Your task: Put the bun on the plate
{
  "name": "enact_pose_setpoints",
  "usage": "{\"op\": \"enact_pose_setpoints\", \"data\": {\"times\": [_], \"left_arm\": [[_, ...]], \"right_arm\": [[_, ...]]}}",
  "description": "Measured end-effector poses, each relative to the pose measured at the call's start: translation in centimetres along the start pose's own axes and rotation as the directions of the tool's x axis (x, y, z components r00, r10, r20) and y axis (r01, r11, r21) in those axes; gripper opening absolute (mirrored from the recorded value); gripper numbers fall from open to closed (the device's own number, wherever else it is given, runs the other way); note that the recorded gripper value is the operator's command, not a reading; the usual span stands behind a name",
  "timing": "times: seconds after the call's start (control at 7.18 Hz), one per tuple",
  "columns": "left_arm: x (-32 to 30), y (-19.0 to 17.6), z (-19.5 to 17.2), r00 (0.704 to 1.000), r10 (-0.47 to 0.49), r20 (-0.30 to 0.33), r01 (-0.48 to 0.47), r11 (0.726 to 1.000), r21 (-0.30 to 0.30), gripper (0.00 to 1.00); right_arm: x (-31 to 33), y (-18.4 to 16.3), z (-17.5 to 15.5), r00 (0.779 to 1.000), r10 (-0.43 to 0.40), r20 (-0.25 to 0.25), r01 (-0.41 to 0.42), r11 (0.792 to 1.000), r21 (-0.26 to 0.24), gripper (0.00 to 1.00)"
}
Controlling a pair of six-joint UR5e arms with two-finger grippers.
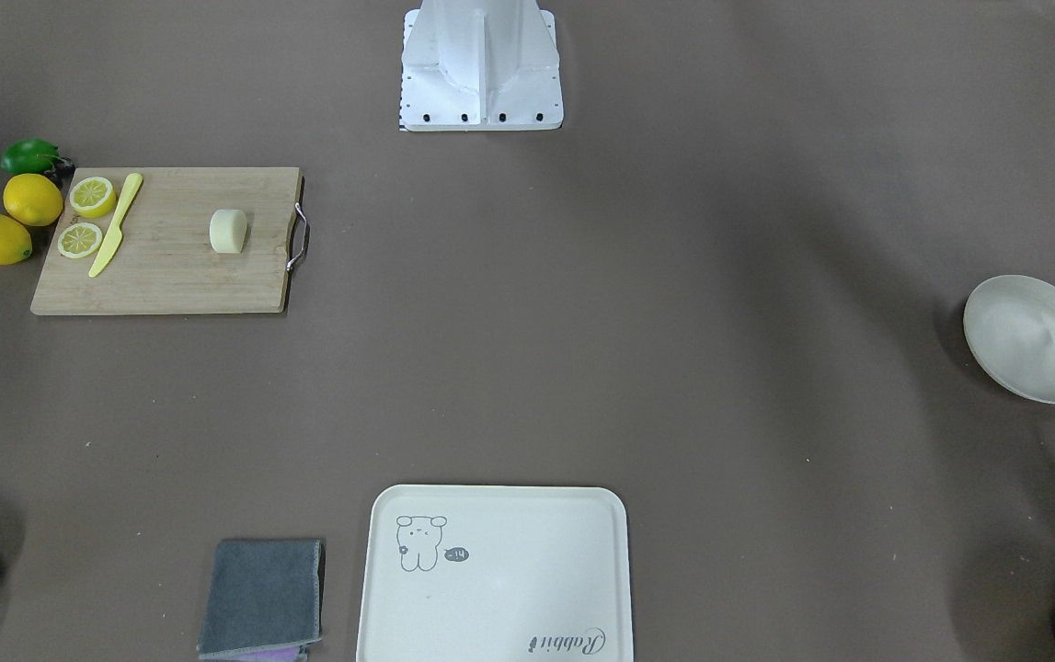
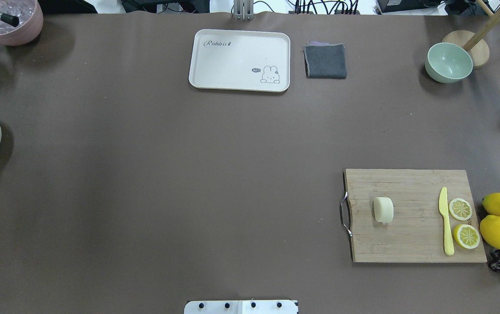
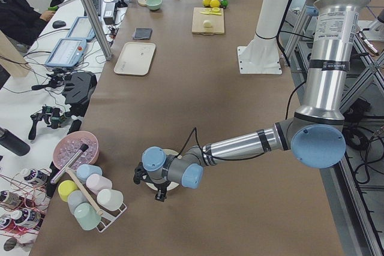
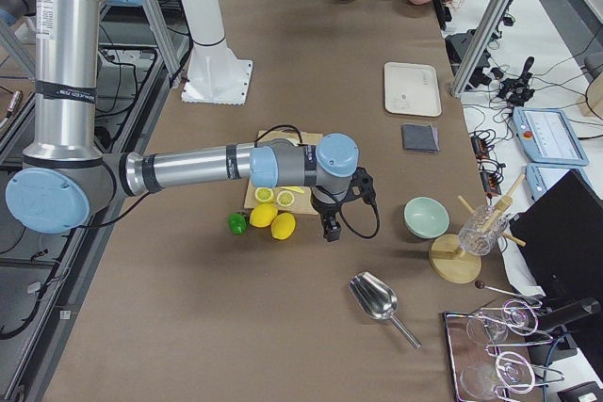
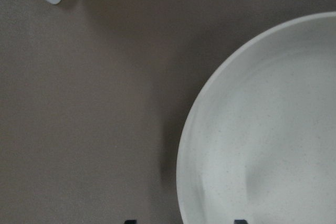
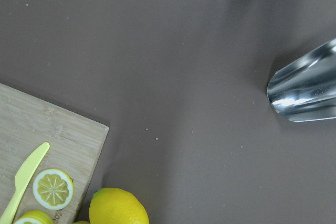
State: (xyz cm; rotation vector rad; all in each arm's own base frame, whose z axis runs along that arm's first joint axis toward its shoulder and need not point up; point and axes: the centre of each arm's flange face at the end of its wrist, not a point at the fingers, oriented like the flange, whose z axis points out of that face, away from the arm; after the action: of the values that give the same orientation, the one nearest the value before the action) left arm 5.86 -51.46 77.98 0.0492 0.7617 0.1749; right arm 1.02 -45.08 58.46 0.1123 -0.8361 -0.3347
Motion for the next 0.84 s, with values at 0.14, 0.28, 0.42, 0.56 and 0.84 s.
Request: {"op": "enact_pose_setpoints", "data": {"times": [0.14,0.28,0.42,0.56,0.84], "left_arm": [[0.48,-0.15,0.33,1.000,0.009,-0.001,-0.009,1.000,-0.006,0.78],[0.69,-0.19,0.50,1.000,0.013,-0.002,-0.013,1.000,-0.009,0.77],[0.76,-0.20,0.59,1.000,0.015,-0.002,-0.015,1.000,-0.011,0.61],[0.75,-0.17,0.62,1.000,0.015,-0.002,-0.015,1.000,-0.011,0.31],[0.73,-0.13,0.64,1.000,0.016,0.000,-0.016,1.000,-0.011,0.00]], "right_arm": [[-0.09,-0.05,0.04,1.000,-0.002,0.000,0.002,1.000,-0.001,1.00],[-0.19,-0.11,0.03,1.000,-0.005,0.000,0.005,1.000,0.000,1.00],[-0.29,-0.17,-0.04,1.000,-0.007,0.000,0.007,1.000,0.001,1.00],[-0.44,-0.22,-0.15,1.000,-0.010,0.000,0.010,1.000,0.003,1.00],[-0.67,-0.25,-0.33,1.000,-0.013,-0.001,0.013,1.000,0.006,1.00]]}}
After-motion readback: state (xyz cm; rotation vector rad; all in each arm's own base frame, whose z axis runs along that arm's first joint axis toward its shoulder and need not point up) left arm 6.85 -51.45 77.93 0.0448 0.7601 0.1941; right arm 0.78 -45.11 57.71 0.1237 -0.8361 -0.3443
